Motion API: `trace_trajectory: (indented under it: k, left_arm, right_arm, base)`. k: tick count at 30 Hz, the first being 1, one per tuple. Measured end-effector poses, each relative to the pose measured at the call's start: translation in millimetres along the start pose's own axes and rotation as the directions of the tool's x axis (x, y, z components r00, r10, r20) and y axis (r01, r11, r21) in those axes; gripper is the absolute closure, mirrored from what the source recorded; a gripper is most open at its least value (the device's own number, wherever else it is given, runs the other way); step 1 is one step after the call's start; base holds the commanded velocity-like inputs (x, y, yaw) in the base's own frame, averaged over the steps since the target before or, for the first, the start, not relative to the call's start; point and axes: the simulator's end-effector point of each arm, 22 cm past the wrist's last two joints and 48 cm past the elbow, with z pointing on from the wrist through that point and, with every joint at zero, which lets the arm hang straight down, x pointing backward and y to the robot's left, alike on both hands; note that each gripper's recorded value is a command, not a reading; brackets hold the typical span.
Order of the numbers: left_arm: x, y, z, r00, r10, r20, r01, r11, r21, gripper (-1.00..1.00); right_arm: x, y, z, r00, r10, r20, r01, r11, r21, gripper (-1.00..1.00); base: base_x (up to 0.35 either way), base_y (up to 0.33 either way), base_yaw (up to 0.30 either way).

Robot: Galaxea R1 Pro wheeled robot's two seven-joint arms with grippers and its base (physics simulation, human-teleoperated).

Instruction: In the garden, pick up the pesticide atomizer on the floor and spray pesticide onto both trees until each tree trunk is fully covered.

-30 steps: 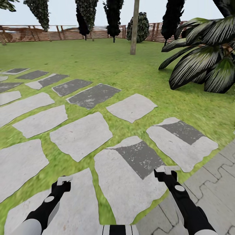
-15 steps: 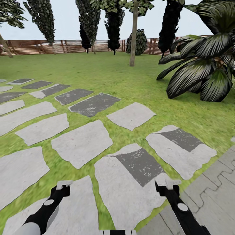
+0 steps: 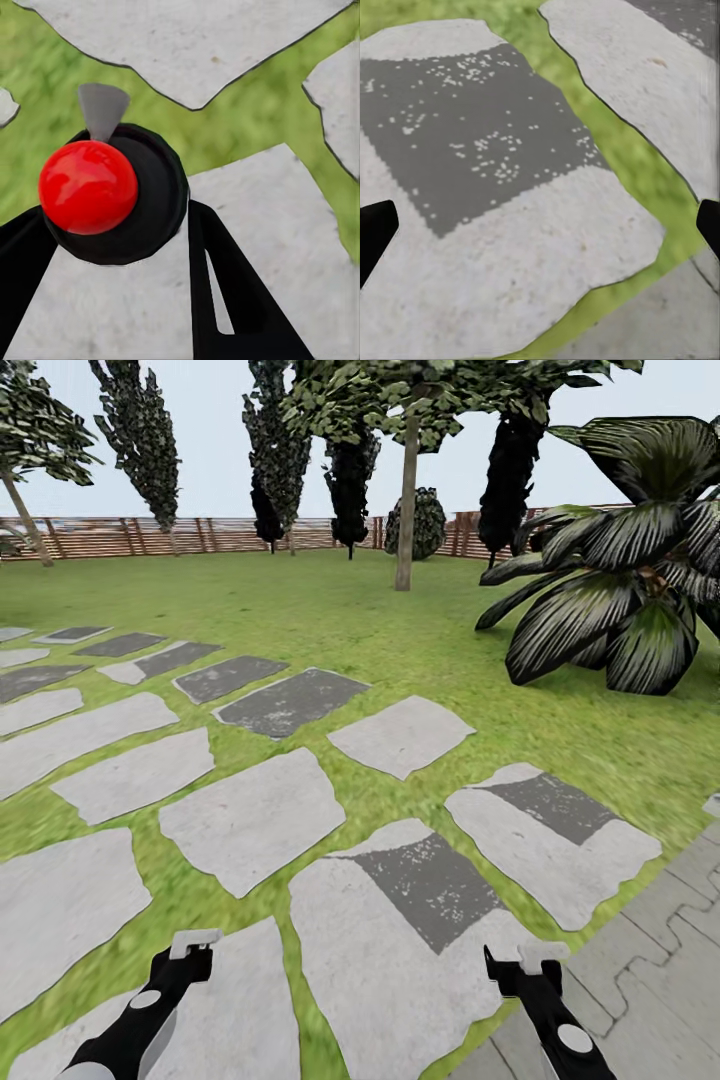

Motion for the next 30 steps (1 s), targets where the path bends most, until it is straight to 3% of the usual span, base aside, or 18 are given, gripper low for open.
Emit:
trace_trajectory:
  k: [4, 7, 20, 30]
  left_arm:
    - [-8, 1, -3.6, 1.000, -0.001, 0.007, 0.001, 1.000, 0.000, 1.00]
    - [-14, 1, -6.9, 1.000, -0.002, 0.006, 0.002, 1.000, 0.000, 1.00]
    - [-24, 2, -12.5, 1.000, -0.002, 0.007, 0.002, 1.000, 0.001, 1.00]
    - [-24, 2, -12.7, 1.000, -0.003, 0.008, 0.003, 1.000, 0.000, 1.00]
  right_arm:
    - [-10, -1, -2.7, 1.000, 0.001, 0.018, -0.001, 1.000, 0.000, -1.00]
    - [-4, 0, -5.8, 1.000, 0.003, -0.007, -0.003, 1.000, -0.001, -1.00]
    - [-12, -2, -9.9, 1.000, 0.003, -0.012, -0.003, 1.000, -0.001, -1.00]
    - [-11, 0, -10.3, 1.000, 0.004, -0.016, -0.004, 1.000, -0.004, -1.00]
  base:
    - [0.000, 0.000, 0.000]
    - [0.000, 0.000, 0.000]
    - [0.004, 0.000, 0.000]
    - [0.276, 0.000, 0.000]
